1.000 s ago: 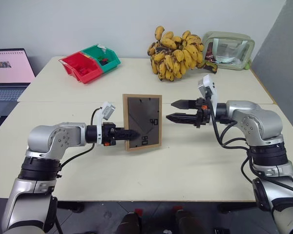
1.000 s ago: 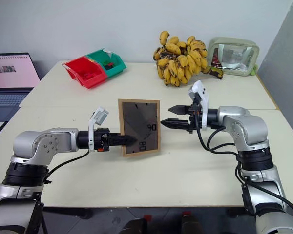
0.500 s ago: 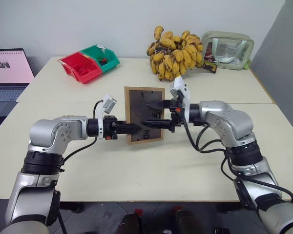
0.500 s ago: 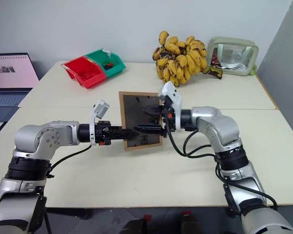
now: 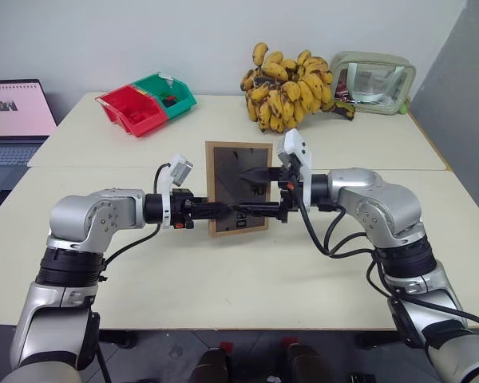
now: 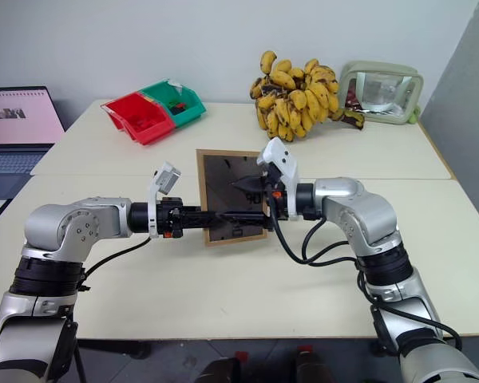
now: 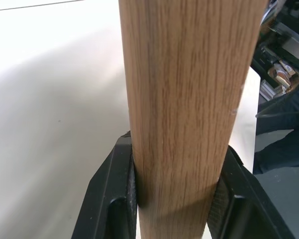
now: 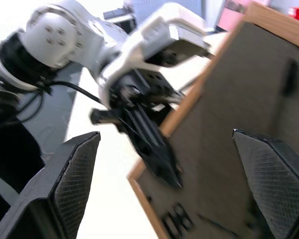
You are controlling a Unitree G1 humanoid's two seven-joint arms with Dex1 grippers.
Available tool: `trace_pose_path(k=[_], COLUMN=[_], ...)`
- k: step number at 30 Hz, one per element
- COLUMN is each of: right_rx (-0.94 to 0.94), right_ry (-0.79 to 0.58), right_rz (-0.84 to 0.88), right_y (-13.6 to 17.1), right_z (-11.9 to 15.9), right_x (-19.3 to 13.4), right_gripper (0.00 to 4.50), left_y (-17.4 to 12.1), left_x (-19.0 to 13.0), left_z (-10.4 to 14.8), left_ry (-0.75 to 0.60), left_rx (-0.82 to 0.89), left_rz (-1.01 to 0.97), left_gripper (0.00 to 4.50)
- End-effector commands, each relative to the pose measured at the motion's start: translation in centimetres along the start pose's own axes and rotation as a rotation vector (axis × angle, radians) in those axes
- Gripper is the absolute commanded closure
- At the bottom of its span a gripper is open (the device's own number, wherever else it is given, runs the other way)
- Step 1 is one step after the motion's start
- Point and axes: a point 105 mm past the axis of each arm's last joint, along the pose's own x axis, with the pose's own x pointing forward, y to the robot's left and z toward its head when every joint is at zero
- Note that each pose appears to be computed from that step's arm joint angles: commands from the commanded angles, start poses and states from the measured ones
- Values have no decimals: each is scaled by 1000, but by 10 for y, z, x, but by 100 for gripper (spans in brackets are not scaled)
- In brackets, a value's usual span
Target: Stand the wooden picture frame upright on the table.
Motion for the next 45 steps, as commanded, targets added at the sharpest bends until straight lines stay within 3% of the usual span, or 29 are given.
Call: trace_pose_path(k=[1,8,12,20,28,33,36,39,45], right_rx=[-48,-52,-35,31,18,-85,-214,-527,-1290], right_ry=[-12,-34,-69,-39,12,135,237,268,101], right_rz=[-68,-60,38,187,64,-91,-134,-230,-359], right_y=[-11,-6,14,36,15,-13,-23,-43,-47], right_z=[8,10,15,8,-2,-19,-35,-40,-14], right_x=[-5,8,13,-18,-38,-82,-100,-105,-100], right_gripper=[1,1,1,1,1,1,1,1,1], left_y=[-11,-11,-11,-9,-11,-19,-21,-24,-35], left_x=[-2,0,0,-2,0,-4,-8,-13,-11], left_z=[15,16,16,13,10,5,5,11,20], left_ry=[-45,-44,-43,-37,-35,-22,-23,-35,-18], left_rx=[63,69,70,62,48,-13,-74,-196,-448], left_rz=[-39,-42,-42,-33,-41,-84,-109,-150,-273], left_gripper=[321,321,321,321,321,321,321,321,321])
